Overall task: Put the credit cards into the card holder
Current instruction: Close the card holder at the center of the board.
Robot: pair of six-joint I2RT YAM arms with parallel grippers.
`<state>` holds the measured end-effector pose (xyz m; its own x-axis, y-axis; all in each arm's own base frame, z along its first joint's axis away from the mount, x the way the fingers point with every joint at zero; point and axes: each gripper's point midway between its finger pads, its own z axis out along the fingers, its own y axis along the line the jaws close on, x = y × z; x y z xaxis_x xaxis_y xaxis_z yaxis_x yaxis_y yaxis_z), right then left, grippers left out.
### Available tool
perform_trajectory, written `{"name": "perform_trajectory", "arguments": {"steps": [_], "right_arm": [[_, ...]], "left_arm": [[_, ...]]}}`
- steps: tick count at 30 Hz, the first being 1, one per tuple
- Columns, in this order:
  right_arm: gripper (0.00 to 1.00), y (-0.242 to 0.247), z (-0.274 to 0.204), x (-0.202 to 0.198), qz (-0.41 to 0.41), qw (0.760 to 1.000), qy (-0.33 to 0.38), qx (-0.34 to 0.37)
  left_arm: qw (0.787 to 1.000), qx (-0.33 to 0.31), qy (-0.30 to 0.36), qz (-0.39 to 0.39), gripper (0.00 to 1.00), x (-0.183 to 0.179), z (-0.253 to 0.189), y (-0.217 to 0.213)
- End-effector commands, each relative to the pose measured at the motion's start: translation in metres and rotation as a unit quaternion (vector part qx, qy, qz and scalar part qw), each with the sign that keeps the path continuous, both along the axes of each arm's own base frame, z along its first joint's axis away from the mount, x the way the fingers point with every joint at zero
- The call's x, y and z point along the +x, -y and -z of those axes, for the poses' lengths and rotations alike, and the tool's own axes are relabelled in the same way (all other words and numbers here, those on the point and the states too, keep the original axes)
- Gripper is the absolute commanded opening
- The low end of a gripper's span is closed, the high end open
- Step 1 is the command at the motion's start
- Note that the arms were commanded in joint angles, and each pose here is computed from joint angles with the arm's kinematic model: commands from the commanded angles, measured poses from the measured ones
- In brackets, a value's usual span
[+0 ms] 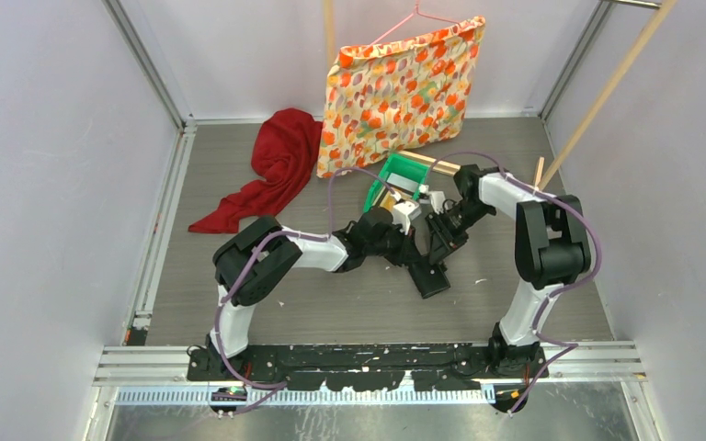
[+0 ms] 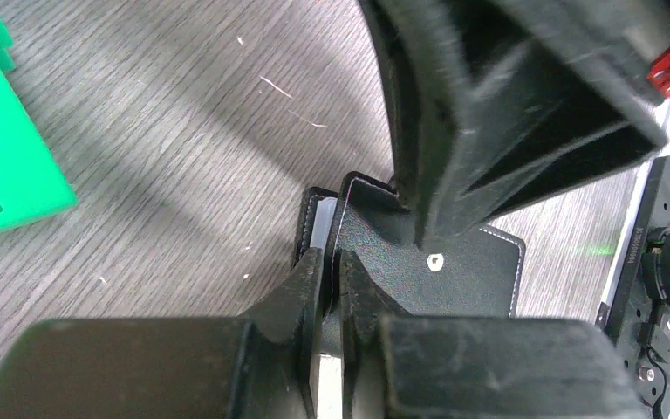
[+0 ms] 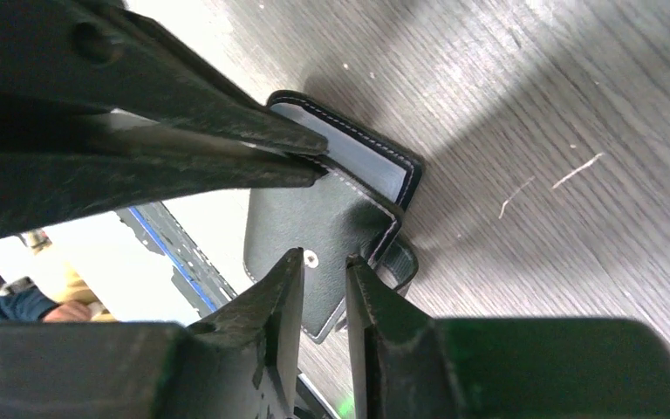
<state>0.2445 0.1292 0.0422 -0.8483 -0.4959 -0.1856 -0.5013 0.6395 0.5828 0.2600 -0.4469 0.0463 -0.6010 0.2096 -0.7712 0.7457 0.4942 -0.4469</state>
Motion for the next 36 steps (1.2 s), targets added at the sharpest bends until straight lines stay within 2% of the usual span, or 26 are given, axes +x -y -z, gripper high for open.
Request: {"name": "perform_trajectory", "arguments": {"steps": [1, 5, 10, 15, 23, 31, 36], "right_arm": [[0.32, -0.004, -0.041, 0.011, -0.027, 0.995, 0.098, 0.024], [0.39, 0.002, -0.050, 0.007, -0.031, 0.990, 0.137, 0.013], [0.39, 0.033, -0.029, 0.015, -0.005, 0.983, 0.160, -0.087], [0.40, 0.039, -0.018, 0.013, -0.004, 0.982, 0.151, -0.113], [0.40, 0.026, -0.011, 0.005, -0.026, 0.987, 0.125, -0.102], [0.45, 0.014, -0.023, 0.001, -0.029, 0.990, 0.126, -0.060], [0.45, 0.013, -0.020, 0.000, -0.030, 0.990, 0.122, -0.063]], "left_arm": [[0.998, 0.055, -0.021, -0.035, 0.07, 0.001, 0.026, -0.019], [0.997, 0.063, -0.024, -0.046, 0.05, 0.001, 0.029, -0.021], [0.995, 0.070, -0.028, -0.061, 0.02, 0.002, 0.032, -0.024], [0.995, 0.067, -0.033, -0.061, 0.01, 0.000, 0.032, -0.022], [0.996, 0.064, -0.037, -0.059, 0.01, -0.002, 0.032, -0.021], [0.996, 0.062, -0.037, -0.058, 0.01, -0.002, 0.032, -0.020], [0.996, 0.061, -0.039, -0.058, 0.00, -0.002, 0.032, -0.020]]}}
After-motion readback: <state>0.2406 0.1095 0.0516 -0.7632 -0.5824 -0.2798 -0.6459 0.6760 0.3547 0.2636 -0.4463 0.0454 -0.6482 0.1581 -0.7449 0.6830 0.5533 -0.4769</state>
